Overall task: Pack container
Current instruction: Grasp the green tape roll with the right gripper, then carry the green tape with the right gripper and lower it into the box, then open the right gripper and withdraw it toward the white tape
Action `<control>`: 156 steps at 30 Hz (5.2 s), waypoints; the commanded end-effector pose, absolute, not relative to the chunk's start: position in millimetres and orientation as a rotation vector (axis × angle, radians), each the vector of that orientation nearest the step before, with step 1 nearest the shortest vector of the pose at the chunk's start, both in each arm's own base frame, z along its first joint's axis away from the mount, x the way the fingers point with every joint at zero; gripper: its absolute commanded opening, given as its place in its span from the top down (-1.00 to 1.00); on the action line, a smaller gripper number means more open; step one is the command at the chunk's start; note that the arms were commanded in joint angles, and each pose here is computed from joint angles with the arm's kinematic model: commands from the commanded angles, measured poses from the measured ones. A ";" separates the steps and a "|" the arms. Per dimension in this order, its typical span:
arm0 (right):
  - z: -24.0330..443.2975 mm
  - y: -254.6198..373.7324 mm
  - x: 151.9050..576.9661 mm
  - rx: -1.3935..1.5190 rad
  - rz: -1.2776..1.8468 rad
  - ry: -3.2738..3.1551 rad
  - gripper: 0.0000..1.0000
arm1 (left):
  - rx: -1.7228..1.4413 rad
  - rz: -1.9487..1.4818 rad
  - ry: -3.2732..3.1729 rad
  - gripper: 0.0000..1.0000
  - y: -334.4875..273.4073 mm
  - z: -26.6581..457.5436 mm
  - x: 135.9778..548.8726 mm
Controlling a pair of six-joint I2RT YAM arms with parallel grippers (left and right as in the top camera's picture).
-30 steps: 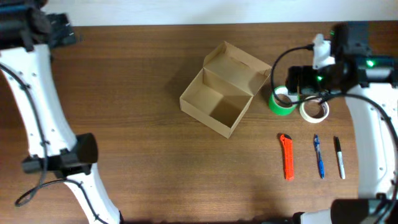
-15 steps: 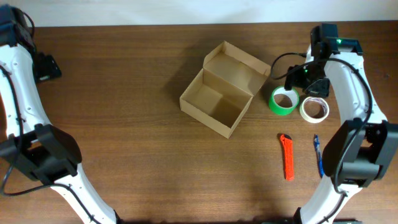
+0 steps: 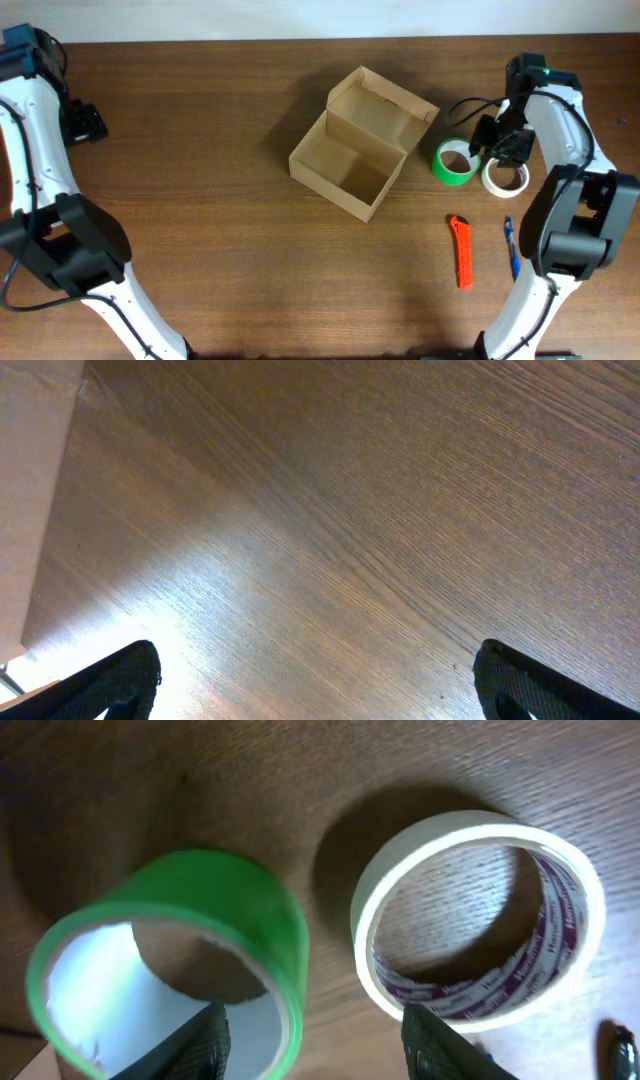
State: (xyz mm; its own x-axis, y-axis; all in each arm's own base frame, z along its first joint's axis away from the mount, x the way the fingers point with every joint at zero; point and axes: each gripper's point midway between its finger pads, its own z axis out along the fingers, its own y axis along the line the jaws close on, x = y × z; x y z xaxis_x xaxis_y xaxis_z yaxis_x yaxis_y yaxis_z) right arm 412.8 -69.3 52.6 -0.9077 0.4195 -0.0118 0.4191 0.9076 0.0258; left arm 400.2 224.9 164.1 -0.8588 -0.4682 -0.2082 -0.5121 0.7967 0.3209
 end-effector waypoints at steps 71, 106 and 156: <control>113.8 199.1 430.9 -0.558 -0.064 3.000 0.93 | -0.779 0.573 2.879 -0.99 227.3 160.5 398.4; 48.0 202.2 455.1 -0.501 -0.051 3.008 0.93 | -0.779 0.573 2.879 -1.00 227.3 160.5 398.4; 351.0 -59.3 397.7 0.262 -0.364 2.458 -0.01 | -0.779 0.574 2.879 -0.99 227.3 160.5 398.4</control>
